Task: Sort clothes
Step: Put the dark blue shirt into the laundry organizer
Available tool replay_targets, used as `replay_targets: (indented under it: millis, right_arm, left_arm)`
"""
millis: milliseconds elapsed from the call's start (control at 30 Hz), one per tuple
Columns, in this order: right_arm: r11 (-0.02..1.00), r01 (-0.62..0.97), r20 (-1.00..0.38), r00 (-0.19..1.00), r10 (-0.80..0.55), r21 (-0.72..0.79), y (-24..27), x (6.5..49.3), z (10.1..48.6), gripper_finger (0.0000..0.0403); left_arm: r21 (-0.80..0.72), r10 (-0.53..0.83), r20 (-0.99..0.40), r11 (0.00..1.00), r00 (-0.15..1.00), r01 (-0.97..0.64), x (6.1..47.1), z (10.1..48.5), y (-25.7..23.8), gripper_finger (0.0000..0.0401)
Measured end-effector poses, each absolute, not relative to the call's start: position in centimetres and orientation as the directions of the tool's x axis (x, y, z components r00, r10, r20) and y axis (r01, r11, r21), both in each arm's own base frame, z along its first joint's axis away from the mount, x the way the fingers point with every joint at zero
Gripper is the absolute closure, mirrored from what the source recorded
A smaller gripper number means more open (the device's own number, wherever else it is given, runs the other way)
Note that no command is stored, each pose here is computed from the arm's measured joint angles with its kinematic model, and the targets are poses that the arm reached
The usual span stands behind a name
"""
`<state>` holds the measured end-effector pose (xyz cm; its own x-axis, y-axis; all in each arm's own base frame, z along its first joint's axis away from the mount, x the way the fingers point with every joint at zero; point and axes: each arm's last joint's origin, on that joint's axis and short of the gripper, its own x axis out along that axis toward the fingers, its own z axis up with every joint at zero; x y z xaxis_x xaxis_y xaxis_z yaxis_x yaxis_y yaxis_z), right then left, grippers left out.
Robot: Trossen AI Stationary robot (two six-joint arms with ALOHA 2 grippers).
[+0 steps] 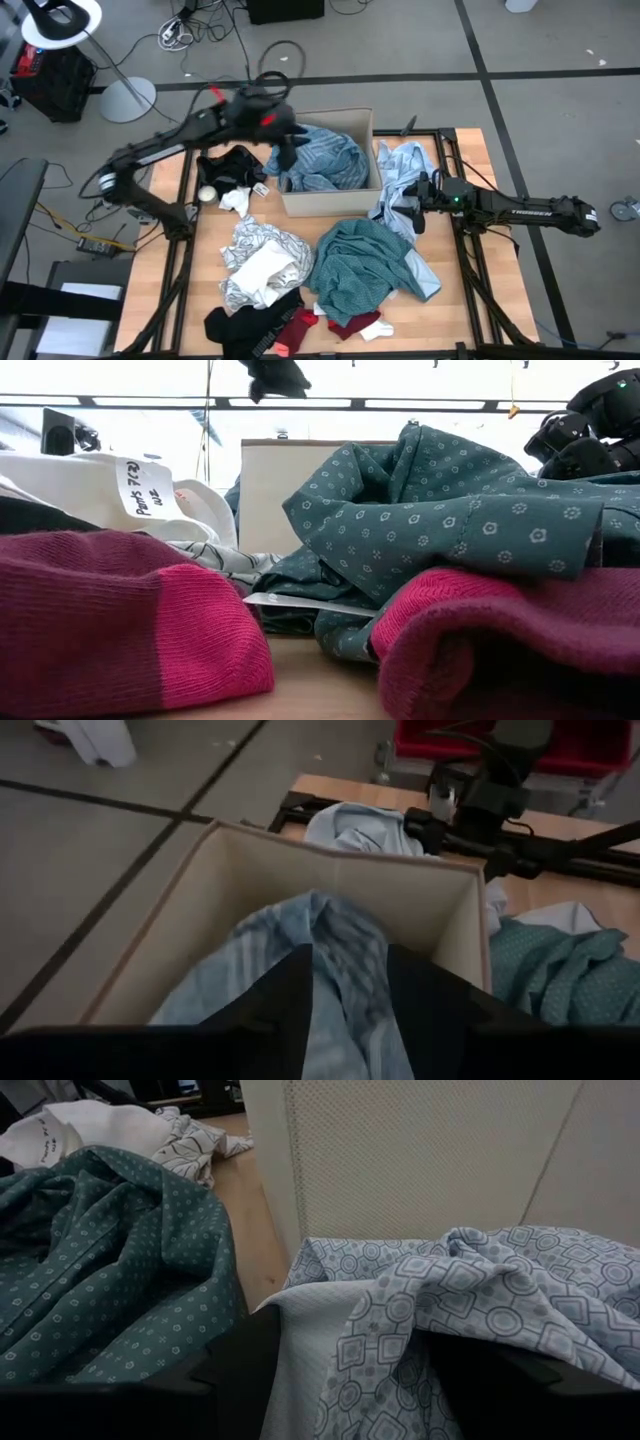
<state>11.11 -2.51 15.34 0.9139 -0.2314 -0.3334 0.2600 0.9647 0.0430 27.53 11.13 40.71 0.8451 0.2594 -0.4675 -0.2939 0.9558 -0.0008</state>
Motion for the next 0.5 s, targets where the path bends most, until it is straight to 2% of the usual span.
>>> replay_targets:
  millis: [167,500]
  right_arm:
    - [0.965,0.259,-0.331,0.915,-0.231,0.043,-2.5,11.1,15.4,0.0149]
    - [0.965,0.260,-0.331,0.915,-0.232,0.043,-2.5,11.1,15.4,0.0149]
  left_arm:
    - [-0.030,0.316,-0.384,0.935,0.868,-0.354,23.2,37.7,9.5,0.0265]
    - [-0.142,0.453,-0.242,0.858,0.858,-0.493,16.9,27.5,7.5,0.0265]
